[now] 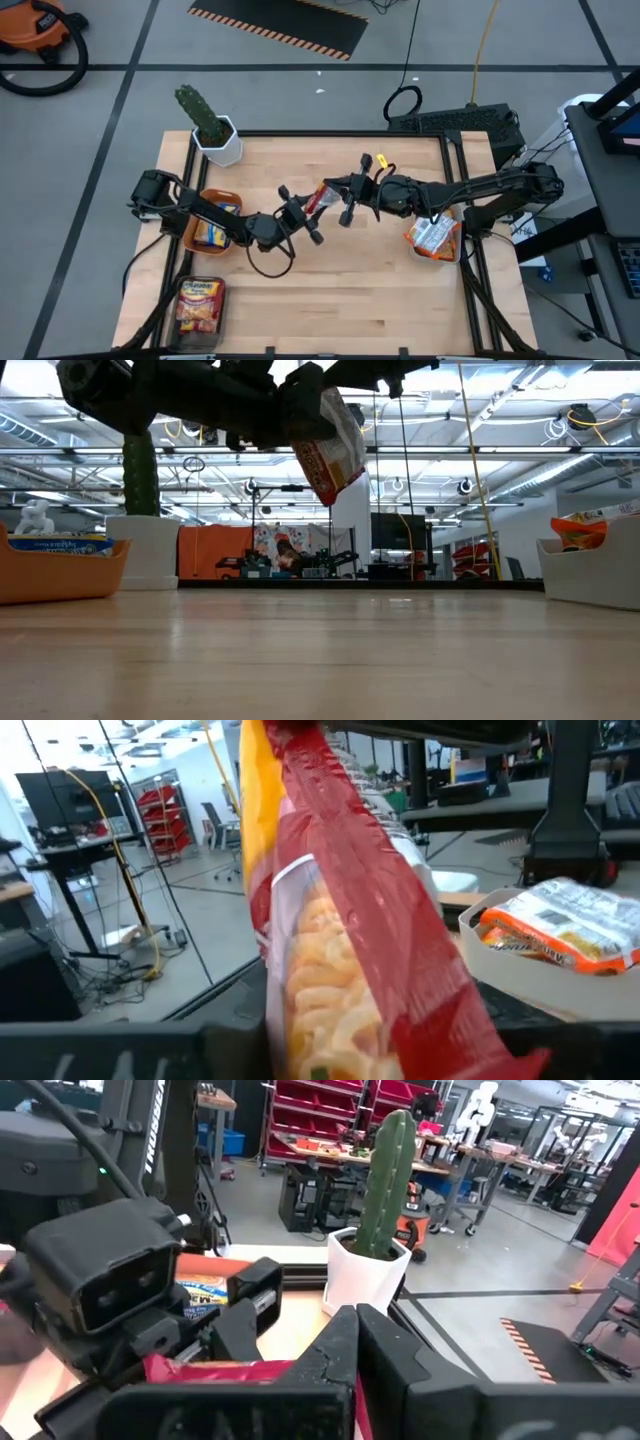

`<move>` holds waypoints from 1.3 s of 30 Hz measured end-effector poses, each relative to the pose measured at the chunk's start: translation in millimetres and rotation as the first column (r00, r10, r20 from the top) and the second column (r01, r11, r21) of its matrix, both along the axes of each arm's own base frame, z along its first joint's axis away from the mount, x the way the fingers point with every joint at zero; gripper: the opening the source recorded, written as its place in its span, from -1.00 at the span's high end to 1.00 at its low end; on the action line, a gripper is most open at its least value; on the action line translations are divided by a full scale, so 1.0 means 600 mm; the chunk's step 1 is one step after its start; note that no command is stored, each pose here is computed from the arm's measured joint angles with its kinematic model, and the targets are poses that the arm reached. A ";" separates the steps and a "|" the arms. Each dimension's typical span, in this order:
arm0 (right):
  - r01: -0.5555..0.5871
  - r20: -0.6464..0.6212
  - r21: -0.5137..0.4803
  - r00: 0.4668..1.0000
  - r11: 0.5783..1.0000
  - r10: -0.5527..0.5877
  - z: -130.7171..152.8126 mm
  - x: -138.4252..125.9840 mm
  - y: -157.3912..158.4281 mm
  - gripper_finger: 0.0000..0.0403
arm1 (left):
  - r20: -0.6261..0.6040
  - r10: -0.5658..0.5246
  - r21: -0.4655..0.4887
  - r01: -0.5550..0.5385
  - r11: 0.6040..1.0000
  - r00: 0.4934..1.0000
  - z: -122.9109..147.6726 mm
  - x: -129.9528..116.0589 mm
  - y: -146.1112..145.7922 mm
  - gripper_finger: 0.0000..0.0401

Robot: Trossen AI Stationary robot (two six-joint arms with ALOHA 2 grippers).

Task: Sort Maruchan noodles
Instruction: Put the red noodle pack into the black bin

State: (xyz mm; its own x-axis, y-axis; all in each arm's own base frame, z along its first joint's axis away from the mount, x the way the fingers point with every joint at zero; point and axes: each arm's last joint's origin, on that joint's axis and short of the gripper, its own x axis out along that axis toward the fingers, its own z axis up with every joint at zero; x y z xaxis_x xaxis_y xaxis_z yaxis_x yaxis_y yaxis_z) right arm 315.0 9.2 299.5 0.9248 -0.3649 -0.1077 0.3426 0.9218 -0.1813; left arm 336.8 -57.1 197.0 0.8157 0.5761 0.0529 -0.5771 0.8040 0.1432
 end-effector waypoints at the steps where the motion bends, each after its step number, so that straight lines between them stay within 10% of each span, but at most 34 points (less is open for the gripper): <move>1: 0.000 -0.004 0.000 1.000 1.000 0.000 -0.001 0.000 0.000 1.00 | -0.013 0.007 0.013 -0.007 1.000 1.000 -0.001 -0.001 -0.003 0.24; 23: -0.052 -0.022 0.014 0.998 0.999 0.052 0.047 -0.063 0.022 0.63 | -0.335 0.135 0.359 -0.006 0.933 0.933 0.052 -0.096 -0.137 0.23; 39: -0.088 -0.060 0.115 0.994 0.989 0.096 0.062 -0.112 0.040 0.63 | -0.394 -0.320 0.308 0.453 0.837 0.861 0.128 -0.310 -0.245 0.22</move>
